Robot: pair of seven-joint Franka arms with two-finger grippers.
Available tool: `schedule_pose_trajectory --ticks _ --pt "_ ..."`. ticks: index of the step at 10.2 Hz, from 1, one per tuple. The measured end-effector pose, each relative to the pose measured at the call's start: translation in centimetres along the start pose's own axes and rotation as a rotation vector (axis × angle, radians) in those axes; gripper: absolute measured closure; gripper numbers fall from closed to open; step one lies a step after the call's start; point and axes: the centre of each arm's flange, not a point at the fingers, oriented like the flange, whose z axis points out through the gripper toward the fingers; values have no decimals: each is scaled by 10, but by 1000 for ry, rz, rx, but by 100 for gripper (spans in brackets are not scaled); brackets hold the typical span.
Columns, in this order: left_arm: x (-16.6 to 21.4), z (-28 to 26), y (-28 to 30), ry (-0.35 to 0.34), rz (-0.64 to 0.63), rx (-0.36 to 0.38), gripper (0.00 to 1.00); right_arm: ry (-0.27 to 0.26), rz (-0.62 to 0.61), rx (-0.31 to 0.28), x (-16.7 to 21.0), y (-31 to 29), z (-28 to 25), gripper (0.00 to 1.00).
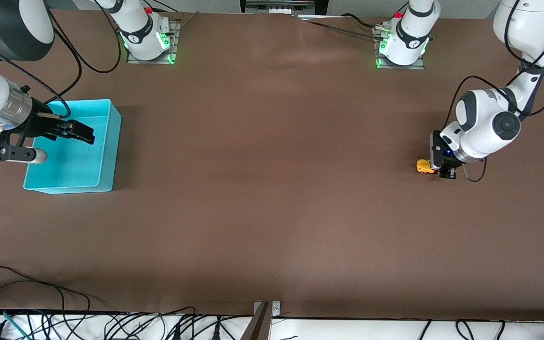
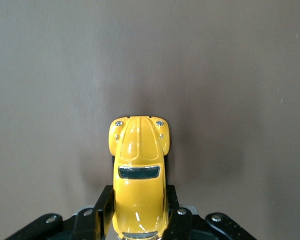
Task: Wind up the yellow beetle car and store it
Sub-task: 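Pull the car backward along the table with the left gripper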
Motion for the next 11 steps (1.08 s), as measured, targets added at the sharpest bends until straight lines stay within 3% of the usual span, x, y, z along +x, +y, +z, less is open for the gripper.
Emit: schedule_pose_trajectory --ticks 7,11 --pt "-114 1 3 -31 -21 17 55 -1 0 0 0 0 0 0" --pt "-133 2 4 -46 3 17 55 -1 0 0 0 0 0 0"
